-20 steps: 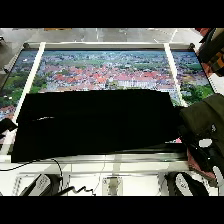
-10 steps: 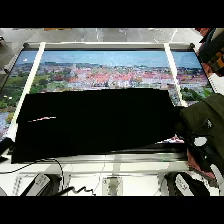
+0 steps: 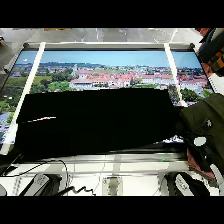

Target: Fold the clothes and pants, and hang the long-sleeved shirts on hangers.

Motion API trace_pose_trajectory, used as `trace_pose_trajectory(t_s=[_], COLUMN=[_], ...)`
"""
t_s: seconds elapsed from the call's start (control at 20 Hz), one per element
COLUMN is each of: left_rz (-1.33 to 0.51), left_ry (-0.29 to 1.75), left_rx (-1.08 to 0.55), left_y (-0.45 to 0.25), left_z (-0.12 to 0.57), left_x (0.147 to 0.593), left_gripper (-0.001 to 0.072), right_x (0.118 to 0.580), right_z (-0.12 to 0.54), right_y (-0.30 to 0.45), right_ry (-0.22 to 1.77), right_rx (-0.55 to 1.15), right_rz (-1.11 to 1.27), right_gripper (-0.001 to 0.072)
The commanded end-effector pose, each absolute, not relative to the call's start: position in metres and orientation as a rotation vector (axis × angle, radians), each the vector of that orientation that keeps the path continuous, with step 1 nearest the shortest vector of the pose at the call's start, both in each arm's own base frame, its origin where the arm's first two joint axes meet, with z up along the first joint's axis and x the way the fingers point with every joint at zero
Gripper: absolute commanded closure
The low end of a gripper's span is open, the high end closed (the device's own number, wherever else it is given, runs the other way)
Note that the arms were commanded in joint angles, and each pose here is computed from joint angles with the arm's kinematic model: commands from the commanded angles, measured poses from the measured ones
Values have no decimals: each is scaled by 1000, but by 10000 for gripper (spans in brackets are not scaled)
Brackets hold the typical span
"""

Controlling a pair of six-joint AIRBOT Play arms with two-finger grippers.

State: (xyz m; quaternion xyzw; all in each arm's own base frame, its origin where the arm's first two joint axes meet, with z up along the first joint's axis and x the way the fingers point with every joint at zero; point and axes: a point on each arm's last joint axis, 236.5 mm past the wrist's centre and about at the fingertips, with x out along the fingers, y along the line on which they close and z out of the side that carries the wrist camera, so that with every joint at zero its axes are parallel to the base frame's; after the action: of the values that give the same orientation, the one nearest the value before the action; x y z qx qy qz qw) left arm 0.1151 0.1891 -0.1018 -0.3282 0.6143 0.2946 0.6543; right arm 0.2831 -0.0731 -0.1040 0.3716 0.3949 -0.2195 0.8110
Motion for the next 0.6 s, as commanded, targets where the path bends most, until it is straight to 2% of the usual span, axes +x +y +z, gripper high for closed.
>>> trace_pose_trajectory(t_s=[0.0, 0.05, 0.1, 0.15, 0.2, 0.25, 0.4, 0.55], left_rz=[736, 741, 733, 726, 723, 723, 750, 794], left_ry=[1294, 1281, 1287, 1295, 1300, 1293, 1221, 1089], left_rx=[-737, -740, -765, -781, -782, -779, -724, -631], left_y=[211, 214, 212, 209, 209, 210, 226, 253], left_z=[-110, -114, -119, -123, -124, -122, -98, -51], left_x=[128, 131, 133, 133, 133, 134, 142, 157], left_gripper=[72, 73, 196, 450, 635, 697, 700, 700], right_x=[282, 281, 279, 277, 274, 272, 267, 273], right_z=[-105, -106, -107, -109, -110, -110, -95, -54], right_y=[-71, -70, -68, -66, -63, -60, -57, -59], right_ry=[852, 864, 876, 891, 906, 919, 928, 841], right_rx=[796, 796, 795, 795, 796, 793, 728, 660], right_rz=[-466, -462, -459, -454, -449, -440, -401, -357], right_gripper=[692, 692, 692, 693, 693, 693, 694, 694])
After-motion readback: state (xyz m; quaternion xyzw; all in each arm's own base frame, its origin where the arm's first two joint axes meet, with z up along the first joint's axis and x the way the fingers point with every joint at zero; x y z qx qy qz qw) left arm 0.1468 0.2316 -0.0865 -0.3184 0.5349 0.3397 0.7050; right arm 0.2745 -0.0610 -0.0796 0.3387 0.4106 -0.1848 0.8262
